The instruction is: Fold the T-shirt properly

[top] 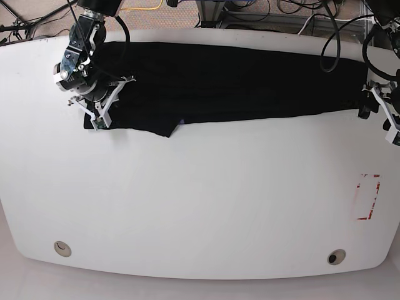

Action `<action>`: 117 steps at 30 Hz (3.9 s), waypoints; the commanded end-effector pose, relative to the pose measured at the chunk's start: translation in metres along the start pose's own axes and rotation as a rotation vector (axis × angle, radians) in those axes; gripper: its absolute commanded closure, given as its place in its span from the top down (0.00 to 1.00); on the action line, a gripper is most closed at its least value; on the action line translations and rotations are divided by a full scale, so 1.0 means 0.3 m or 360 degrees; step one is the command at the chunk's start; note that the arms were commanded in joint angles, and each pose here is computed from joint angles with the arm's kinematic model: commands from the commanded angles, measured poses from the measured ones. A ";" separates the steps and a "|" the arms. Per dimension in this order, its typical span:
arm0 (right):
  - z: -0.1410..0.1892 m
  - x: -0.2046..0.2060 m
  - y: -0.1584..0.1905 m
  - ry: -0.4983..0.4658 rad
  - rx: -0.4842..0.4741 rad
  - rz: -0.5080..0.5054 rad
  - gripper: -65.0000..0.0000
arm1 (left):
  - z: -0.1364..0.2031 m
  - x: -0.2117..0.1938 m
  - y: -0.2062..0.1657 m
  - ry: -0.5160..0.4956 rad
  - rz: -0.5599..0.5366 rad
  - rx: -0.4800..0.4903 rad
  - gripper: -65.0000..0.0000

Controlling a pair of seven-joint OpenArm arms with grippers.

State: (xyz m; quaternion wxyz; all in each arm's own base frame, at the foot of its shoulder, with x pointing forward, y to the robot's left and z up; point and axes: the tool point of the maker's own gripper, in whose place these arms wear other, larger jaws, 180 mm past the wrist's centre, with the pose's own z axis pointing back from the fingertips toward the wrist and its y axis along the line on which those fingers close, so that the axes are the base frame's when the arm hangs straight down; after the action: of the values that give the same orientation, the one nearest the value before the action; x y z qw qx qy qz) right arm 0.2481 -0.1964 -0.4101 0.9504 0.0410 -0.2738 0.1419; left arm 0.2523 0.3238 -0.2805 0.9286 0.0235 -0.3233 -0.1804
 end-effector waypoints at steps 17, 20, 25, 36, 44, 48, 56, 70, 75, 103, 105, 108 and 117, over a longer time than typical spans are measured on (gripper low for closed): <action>0.103 0.155 0.065 -0.0267 -0.0006 0.0026 0.15 | -0.187 -0.295 -0.065 0.0422 0.0137 0.0172 0.22; 0.091 0.161 0.038 -0.0247 -0.0040 0.0030 0.15 | -0.208 -0.322 -0.069 0.0443 0.0146 0.0160 0.22; 0.105 0.186 -0.061 -0.0244 -0.0176 0.0005 0.31 | -0.231 -0.364 -0.076 0.0488 0.0190 0.0125 0.22; 0.037 0.235 -0.039 -0.0195 -0.0129 0.0070 0.79 | -0.268 -0.385 -0.085 0.0503 0.0201 0.0069 0.22; -0.027 0.281 0.095 -0.0185 0.0044 0.0201 0.77 | -0.270 -0.387 -0.088 0.0505 0.0202 0.0064 0.22; -0.060 0.309 0.135 -0.0198 0.0109 0.0173 0.77 | -0.269 -0.391 -0.090 0.0509 0.0202 0.0063 0.22; -0.109 0.360 0.155 -0.0209 0.0179 0.0136 0.77 | -0.267 -0.397 -0.089 0.0515 0.0204 0.0066 0.22; -0.183 0.352 0.233 -0.0181 0.0316 0.0058 0.77 | -0.265 -0.401 -0.087 0.0519 0.0206 0.0067 0.22; -0.185 0.357 0.247 -0.0188 0.0327 0.0053 0.70 | -0.265 -0.401 -0.087 0.0519 0.0206 0.0067 0.22; -0.042 0.408 0.254 -0.0385 0.0322 0.0064 0.00 | -0.268 -0.399 -0.091 0.0522 0.0199 0.0062 0.22; -0.024 0.389 0.261 -0.0368 0.0327 0.0068 0.00 | -0.268 -0.399 -0.091 0.0522 0.0199 0.0062 0.22; -0.006 0.357 0.273 -0.0355 0.0339 0.0066 0.00 | -0.268 -0.399 -0.091 0.0522 0.0199 0.0062 0.22; 0.061 0.243 0.349 -0.0363 0.0441 0.0012 0.00 | -0.266 -0.415 -0.084 0.0566 0.0172 0.0087 0.22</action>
State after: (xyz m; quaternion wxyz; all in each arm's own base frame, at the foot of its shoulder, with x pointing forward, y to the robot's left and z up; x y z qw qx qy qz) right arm 0.2616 -0.0876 -0.3770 0.9159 0.1703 -0.3182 0.1757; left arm 0.2166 0.3327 -0.4124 0.9730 0.0472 -0.1987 -0.1078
